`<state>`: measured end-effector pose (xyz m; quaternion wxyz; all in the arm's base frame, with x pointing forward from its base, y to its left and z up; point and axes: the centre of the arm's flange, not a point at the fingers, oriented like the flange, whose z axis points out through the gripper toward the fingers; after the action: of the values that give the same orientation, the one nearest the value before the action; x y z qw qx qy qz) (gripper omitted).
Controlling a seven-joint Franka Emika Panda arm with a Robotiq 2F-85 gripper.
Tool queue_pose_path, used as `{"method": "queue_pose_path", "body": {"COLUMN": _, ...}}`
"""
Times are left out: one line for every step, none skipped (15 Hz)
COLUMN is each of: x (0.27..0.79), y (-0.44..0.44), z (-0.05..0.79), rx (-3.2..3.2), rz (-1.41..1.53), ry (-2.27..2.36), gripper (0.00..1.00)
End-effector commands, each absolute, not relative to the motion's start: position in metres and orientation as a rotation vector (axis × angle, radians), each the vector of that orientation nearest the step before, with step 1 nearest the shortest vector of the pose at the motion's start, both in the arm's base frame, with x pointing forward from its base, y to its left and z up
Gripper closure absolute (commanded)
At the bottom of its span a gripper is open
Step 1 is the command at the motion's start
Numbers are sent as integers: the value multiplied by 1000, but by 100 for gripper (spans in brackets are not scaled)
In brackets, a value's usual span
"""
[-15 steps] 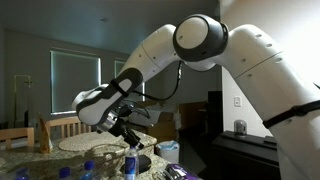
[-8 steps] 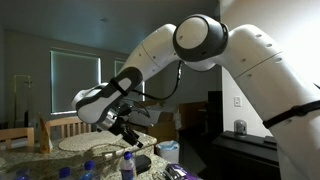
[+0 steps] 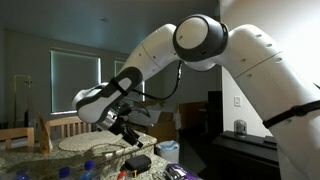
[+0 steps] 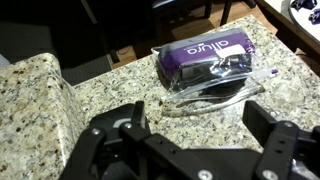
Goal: Move the cable and the empty bottle to the front.
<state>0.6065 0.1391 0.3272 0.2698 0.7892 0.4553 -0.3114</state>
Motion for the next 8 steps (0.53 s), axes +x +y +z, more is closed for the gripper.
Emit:
{"method": "queue_pose_path", "body": {"x": 602, "y": 133, "z": 333, "rx": 2162, "rz": -842, "ry": 1183, "gripper": 0}}
{"method": "queue_pose_path", "body": {"x": 602, "y": 133, "z": 332, "rx": 2163, "rz": -846, "ry": 1183, "gripper": 0}}
{"method": "queue_pose_path", "body": {"x": 600, "y": 134, "z": 331, "rx": 2169, "rz": -858, "ry": 1181, "gripper": 0}}
{"method": "queue_pose_path", "body": {"x": 596, "y": 135, "z": 331, "rx": 2175, "rz": -859, "ry": 1185, "gripper": 0}}
{"method": "queue_pose_path", "body": {"x": 588, "y": 135, "z": 334, "rx": 2196, "rz": -842, "ry": 1189, "gripper": 0}}
{"method": "queue_pose_path", "body": {"x": 581, "y": 134, "z": 339, "rx": 2237, "rz": -817, "ry": 1192, "gripper": 0}}
{"method": "queue_pose_path", "body": {"x": 570, "y": 129, "z": 350, "rx": 2332, "rz": -773, "ry": 1181, "gripper": 0}}
{"method": "queue_pose_path", "body": {"x": 561, "y": 121, "z": 361, "rx": 2384, "rz": -764, "ry": 1165, "gripper": 0}}
